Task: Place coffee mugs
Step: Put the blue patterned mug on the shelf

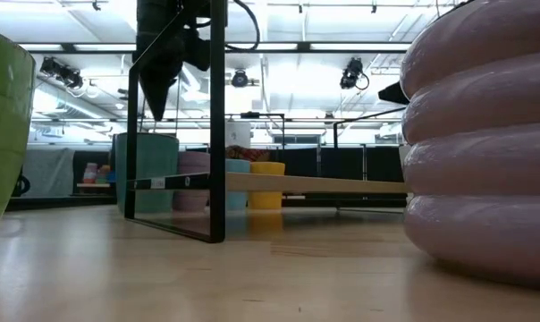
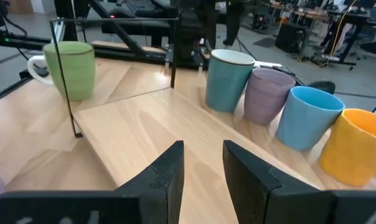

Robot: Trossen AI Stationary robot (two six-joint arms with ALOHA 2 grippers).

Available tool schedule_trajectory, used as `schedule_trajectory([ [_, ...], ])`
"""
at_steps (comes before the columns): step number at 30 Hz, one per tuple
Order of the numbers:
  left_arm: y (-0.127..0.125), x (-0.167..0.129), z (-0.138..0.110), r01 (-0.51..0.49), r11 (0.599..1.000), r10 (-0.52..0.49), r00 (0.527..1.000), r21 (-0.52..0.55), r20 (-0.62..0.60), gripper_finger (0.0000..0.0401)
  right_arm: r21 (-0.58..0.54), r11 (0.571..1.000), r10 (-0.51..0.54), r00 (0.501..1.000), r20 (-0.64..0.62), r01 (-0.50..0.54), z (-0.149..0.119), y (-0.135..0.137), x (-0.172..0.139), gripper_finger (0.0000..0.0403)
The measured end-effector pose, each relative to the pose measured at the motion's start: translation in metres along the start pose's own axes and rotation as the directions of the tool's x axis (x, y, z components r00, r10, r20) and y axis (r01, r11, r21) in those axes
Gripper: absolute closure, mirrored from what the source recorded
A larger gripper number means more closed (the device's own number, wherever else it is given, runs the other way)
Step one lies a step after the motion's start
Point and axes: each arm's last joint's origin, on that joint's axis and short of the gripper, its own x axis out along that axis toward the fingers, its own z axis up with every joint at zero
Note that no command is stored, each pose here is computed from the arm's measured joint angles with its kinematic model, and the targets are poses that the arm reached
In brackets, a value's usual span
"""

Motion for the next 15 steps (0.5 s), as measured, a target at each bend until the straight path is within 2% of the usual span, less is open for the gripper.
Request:
schedule_trajectory([
  [8,0.006,0.004,0.004,0.048,0.982,-0.051,0.999,-0.184,-0.013,0.0214,-0.013,1.0,-0.01,1.0,0.018,0.01,0.001,0.0,0.001,0.0286],
  [15,0.001,0.019,0.009,0.069,0.976,-0.087,0.993,-0.207,-0.078,0.0214,-0.023,1.0,-0.008,0.999,0.033,0.008,0.003,0.0,0.001,0.0286],
])
